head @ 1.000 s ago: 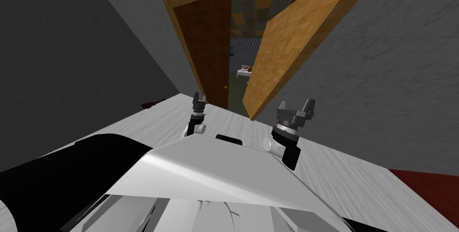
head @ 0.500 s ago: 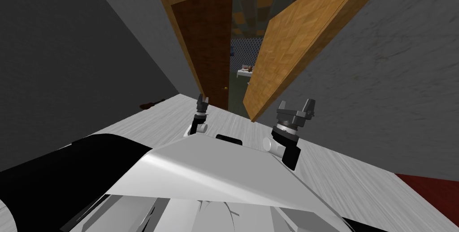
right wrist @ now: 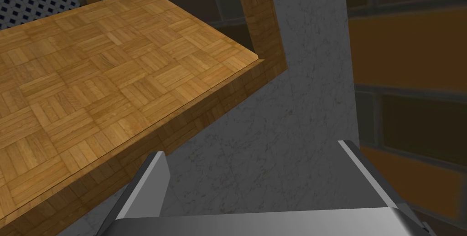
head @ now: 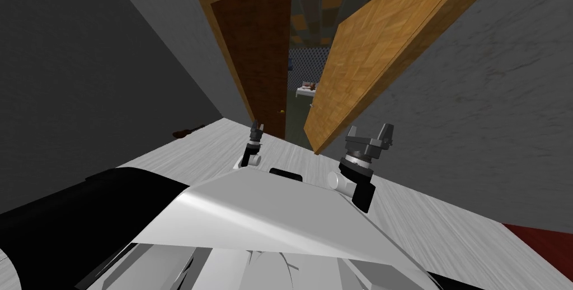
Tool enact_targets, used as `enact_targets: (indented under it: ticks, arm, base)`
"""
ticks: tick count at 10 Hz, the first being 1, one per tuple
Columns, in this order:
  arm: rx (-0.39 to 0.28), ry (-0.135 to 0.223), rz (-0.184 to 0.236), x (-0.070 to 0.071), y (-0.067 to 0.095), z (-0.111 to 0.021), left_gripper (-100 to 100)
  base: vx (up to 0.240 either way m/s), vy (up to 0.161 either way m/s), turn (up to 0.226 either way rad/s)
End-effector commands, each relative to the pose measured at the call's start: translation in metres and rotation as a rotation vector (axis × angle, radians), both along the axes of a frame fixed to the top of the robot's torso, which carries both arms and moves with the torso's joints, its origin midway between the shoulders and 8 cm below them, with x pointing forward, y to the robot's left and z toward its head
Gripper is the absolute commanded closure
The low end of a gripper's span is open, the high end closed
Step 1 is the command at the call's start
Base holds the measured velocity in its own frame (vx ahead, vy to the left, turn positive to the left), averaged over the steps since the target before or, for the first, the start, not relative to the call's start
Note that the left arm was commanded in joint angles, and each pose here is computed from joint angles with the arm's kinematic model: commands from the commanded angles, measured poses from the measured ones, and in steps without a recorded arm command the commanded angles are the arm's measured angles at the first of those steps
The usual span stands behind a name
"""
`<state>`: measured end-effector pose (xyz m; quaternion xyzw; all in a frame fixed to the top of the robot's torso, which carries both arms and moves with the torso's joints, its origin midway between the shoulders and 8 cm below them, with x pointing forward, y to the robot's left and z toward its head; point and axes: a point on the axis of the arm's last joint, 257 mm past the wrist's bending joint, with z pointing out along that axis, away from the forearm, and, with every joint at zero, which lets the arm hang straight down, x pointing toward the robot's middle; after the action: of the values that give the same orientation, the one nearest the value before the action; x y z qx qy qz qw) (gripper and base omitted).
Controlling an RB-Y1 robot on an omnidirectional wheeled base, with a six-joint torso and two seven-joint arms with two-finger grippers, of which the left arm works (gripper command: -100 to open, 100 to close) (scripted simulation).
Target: Push the door open
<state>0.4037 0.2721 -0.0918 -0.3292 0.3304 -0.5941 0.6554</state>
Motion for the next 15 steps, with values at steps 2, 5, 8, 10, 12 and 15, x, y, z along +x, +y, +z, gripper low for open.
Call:
enact_targets:
  ticks: [2, 5, 8, 10, 12, 15]
  arm:
    - [-0.003, 0.023, -0.012, 0.008, -0.004, -0.015, -100]
    - [-0.009, 0.067, -0.035, 0.020, -0.010, -0.039, -100]
    - [-0.014, 0.113, -0.059, 0.032, -0.017, -0.065, -100]
    - [-0.017, 0.139, -0.075, 0.039, -0.022, -0.079, -100]
    - [-0.018, 0.160, -0.082, 0.043, -0.024, -0.090, -100]
    - [-0.021, 0.202, -0.105, 0.052, -0.031, -0.113, -100]
  base:
    - [0.062, 0.024, 0.002]
    - [0.092, 0.043, 0.004]
    - [0.104, 0.037, 0.005]
    - [0.098, 0.050, 0.004]
    - [0.076, 0.036, 0.001]
    - [0.075, 0.017, 0.005]
